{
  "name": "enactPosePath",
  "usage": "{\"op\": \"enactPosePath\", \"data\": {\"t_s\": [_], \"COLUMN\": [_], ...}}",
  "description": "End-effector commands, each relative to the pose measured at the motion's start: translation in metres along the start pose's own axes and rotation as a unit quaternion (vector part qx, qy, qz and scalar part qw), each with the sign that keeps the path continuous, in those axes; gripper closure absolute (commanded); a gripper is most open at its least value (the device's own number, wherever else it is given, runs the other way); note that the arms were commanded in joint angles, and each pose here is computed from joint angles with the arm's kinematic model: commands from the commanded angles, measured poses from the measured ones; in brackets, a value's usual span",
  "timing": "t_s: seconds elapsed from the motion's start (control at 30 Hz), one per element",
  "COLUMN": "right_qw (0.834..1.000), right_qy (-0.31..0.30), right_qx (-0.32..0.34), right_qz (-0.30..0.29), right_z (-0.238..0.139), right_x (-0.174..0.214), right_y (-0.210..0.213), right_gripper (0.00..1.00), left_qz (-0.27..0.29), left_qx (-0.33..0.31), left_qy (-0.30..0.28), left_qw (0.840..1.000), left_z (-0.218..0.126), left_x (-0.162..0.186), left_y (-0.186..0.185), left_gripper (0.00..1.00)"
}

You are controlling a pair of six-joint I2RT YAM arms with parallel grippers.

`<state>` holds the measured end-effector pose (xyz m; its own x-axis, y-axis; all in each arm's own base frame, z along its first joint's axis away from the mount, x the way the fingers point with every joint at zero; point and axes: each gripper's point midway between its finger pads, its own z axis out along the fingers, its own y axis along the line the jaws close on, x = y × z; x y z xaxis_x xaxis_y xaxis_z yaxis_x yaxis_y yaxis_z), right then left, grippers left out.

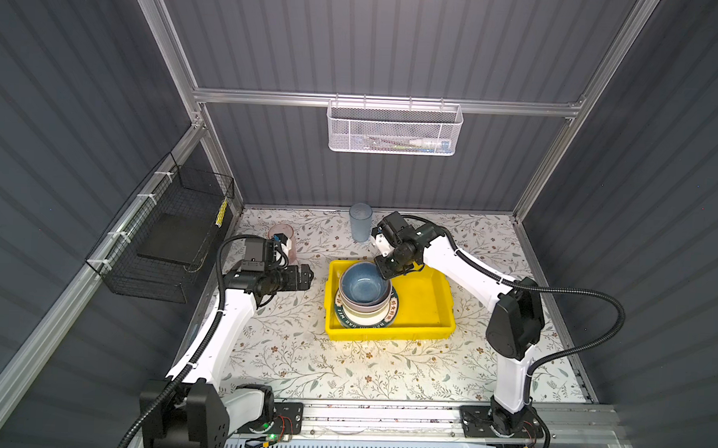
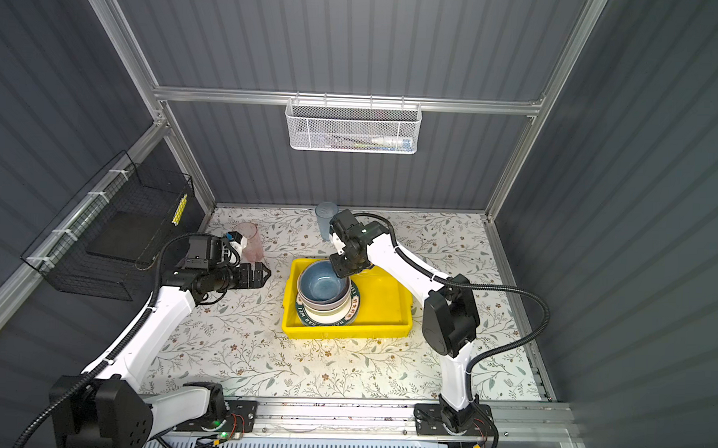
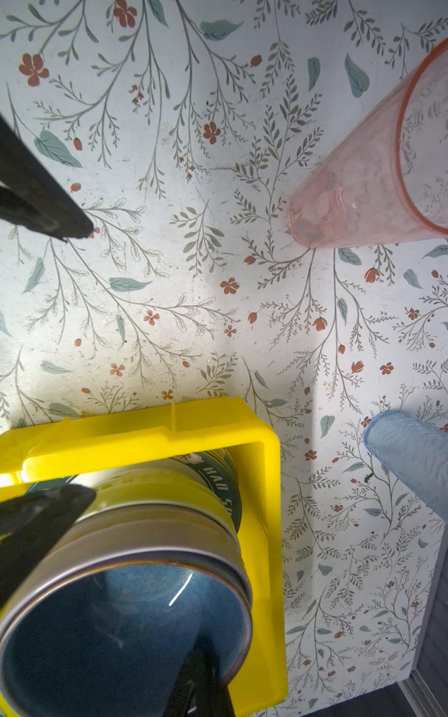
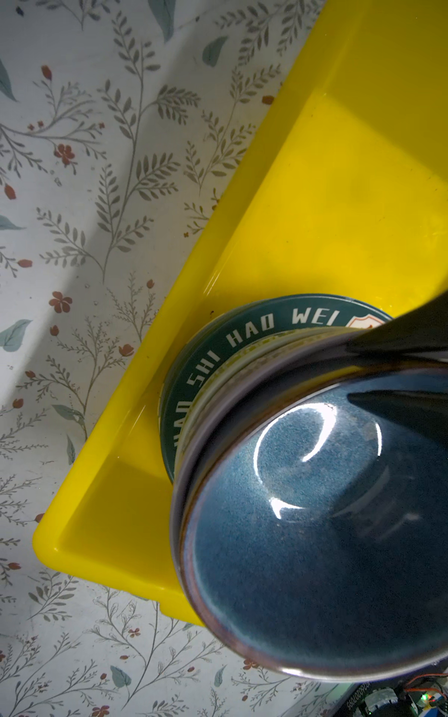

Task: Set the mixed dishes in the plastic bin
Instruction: 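Carry the dark blue bowl over the bin and lower it into the lilac bowl, then open the right gripper and withdraw it while the left moves toward the pink cup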

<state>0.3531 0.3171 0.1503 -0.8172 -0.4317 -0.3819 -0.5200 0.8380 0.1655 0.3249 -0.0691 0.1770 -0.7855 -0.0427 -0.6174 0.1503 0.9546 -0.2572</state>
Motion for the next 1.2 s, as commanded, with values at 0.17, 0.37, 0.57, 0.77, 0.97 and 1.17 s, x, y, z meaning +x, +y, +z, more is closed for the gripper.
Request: {"op": "enactPosePath", "data": {"t_s": [0.17,0.37,0.57,0.77,0.97,1.17], "right_qw": [1.000,0.999,0.999,0.998,0.996,0.992], "right_qy": [-0.018,-0.032,-0.045,-0.063,-0.089,-0.118], "right_qx": [0.001,0.005,0.010,0.015,0.014,0.022], "right_qz": [-0.003,-0.004,-0.003,0.005,0.019,0.031], "right_z": [-0.014,-0.026,-0.038,-0.047,-0.062,-0.070], "right_x": [-0.001,-0.002,-0.001,0.005,0.018,0.042], "right_y": [0.006,0.007,0.006,0.003,-0.002,-0.013], "right_gripper": [0.67,0.62,0.55,0.48,0.41,0.32], "left_qz": [0.000,-0.001,-0.004,-0.013,-0.027,-0.048], "left_qx": [-0.015,-0.018,-0.024,-0.044,-0.070,-0.092], "left_qy": [0.006,0.006,0.009,0.014,0.011,0.008], "left_qw": [1.000,1.000,1.000,0.999,0.997,0.995], "left_z": [-0.003,-0.002,-0.001,0.001,0.001,0.003], "left_x": [0.001,0.001,0.002,0.003,-0.001,-0.014], "left_y": [0.007,0.008,0.010,0.017,0.026,0.033], "left_gripper": [0.00,0.00,0.00,0.00,0.01,0.03]}}
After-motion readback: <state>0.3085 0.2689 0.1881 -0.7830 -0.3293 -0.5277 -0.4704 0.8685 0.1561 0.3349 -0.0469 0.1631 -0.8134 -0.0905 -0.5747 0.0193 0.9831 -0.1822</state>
